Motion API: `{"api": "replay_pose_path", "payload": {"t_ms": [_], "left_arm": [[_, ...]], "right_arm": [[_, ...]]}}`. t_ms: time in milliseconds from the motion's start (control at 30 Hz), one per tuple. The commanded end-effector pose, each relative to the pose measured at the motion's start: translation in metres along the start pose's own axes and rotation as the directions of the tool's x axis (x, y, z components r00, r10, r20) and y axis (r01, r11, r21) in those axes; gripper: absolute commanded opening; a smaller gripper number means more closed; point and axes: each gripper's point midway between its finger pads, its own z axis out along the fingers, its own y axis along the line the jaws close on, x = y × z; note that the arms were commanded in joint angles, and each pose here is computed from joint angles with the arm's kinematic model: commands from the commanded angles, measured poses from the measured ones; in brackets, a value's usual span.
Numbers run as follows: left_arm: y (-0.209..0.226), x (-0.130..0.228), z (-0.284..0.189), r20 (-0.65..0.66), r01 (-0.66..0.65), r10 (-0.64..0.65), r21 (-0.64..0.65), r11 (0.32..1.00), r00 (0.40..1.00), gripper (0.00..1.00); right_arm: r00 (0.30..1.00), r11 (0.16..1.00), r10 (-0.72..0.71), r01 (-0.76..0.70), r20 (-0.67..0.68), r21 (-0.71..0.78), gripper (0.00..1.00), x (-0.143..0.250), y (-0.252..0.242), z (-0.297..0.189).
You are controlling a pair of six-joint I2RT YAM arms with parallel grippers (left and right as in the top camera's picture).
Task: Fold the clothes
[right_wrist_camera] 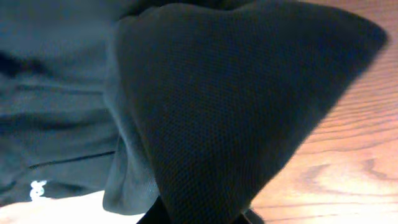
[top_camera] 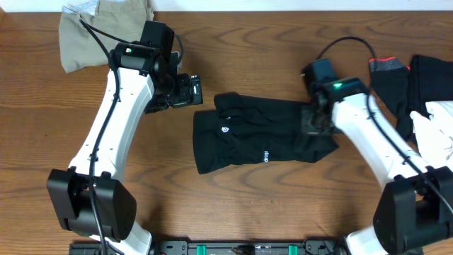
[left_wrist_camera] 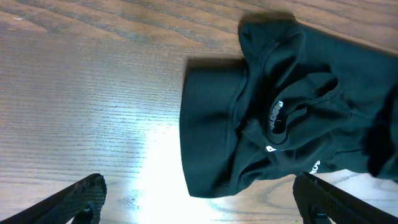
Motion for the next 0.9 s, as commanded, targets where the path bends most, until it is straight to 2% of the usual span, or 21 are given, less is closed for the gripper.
{"api": "replay_pose_path", "payload": {"t_ms": [0, 67, 133, 233, 300, 333, 533, 667, 867], "left_arm": [[0.002, 0.001, -0.002, 0.005, -0.009, 0.009, -0.012, 1.0, 1.0, 0.98], [0.002, 0.001, -0.002, 0.003, -0.009, 0.009, -0.012, 1.0, 1.0, 0.98], [0.003, 0.002, -0.002, -0.002, -0.008, 0.008, -0.014, 1.0, 1.0, 0.98], [0.003, 0.003, -0.002, -0.005, -0.008, 0.007, -0.015, 1.0, 1.0, 0.98], [0.003, 0.003, -0.002, -0.006, -0.007, 0.007, -0.015, 1.0, 1.0, 0.98], [0.003, 0.003, -0.002, -0.006, -0.008, 0.007, -0.015, 1.0, 1.0, 0.98], [0.003, 0.003, -0.002, -0.006, -0.007, 0.007, -0.015, 1.0, 1.0, 0.98], [0.003, 0.003, -0.002, -0.005, -0.007, 0.007, -0.015, 1.0, 1.0, 0.98], [0.003, 0.003, -0.002, -0.005, -0.008, 0.007, -0.015, 1.0, 1.0, 0.98]], "right_arm": [[0.999, 1.0, 0.0, 0.0, 0.049, 0.0, 0.1, 0.0, 0.025, -0.01], [0.998, 0.999, -0.014, 0.016, 0.067, -0.037, 0.15, 0.001, 0.044, -0.013], [0.997, 0.997, -0.02, 0.026, 0.08, -0.069, 0.29, 0.002, 0.058, -0.015], [0.996, 0.99, -0.039, 0.05, 0.078, -0.135, 0.36, 0.005, 0.078, -0.016], [0.996, 0.985, -0.051, 0.062, 0.07, -0.162, 0.5, 0.007, 0.087, -0.015], [0.996, 0.983, -0.058, 0.068, 0.064, -0.169, 0.53, 0.009, 0.091, -0.013], [0.996, 0.965, -0.078, 0.085, 0.038, -0.249, 0.54, 0.012, 0.113, -0.007], [0.993, 0.94, -0.092, 0.11, 0.071, -0.324, 0.55, 0.004, 0.128, -0.013], [0.984, 0.93, -0.116, 0.156, 0.136, -0.333, 0.55, -0.015, 0.129, -0.032]]}}
